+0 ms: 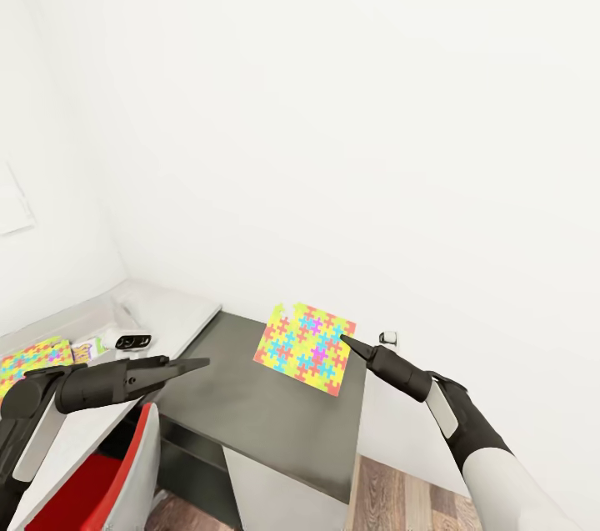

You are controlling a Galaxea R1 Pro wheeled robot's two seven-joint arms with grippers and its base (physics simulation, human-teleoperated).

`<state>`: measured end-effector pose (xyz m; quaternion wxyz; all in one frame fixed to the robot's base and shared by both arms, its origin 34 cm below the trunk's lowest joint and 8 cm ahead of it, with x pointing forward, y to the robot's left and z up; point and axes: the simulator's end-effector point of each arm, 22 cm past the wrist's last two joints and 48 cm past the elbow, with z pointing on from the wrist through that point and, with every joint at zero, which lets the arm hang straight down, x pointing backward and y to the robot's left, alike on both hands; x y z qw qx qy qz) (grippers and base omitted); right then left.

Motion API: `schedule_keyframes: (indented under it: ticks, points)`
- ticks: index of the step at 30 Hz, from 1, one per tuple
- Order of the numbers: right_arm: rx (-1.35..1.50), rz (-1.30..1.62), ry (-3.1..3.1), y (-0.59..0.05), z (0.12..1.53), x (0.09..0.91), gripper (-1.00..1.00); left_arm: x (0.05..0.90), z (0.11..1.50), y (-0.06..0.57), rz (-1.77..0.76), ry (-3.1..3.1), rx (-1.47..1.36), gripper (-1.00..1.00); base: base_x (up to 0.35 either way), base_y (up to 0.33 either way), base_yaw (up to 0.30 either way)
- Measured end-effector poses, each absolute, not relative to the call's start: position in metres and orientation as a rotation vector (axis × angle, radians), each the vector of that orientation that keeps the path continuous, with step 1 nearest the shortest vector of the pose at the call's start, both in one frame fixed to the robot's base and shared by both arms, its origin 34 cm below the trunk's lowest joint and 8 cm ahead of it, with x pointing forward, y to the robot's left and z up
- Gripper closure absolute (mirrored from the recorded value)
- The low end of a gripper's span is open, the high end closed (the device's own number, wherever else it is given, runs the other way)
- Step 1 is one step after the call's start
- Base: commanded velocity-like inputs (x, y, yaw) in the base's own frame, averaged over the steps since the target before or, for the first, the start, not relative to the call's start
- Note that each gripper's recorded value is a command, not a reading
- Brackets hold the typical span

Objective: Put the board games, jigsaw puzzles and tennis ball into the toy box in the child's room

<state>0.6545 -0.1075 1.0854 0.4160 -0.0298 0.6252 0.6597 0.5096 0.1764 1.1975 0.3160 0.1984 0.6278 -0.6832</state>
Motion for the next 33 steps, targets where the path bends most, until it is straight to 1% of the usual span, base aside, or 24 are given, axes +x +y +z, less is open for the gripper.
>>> schedule_keyframes:
  ticks: [6,23,28,33]
  points:
    - [-0.084,1.653,1.56,-0.107,1.09,0.654,1.0,0.508,1.201,0.177,-1.795,1.647,0.528,-1.0,-0.102,-0.076,0.146]
    - [-0.107,1.634,1.541,-0.106,1.103,0.652,1.0,0.503,1.209,0.18,-1.776,1.63,0.532,-1.0,-0.005,-0.009,0.161]
    - [-0.104,1.63,1.539,-0.108,1.104,0.653,1.0,0.504,1.21,0.183,-1.773,1.624,0.526,-1.0,-0.031,0.003,0.046]
    - [-0.104,1.629,1.541,-0.107,1.104,0.653,1.0,0.506,1.212,0.188,-1.761,1.616,0.513,-1.0,-0.157,0.078,0.083]
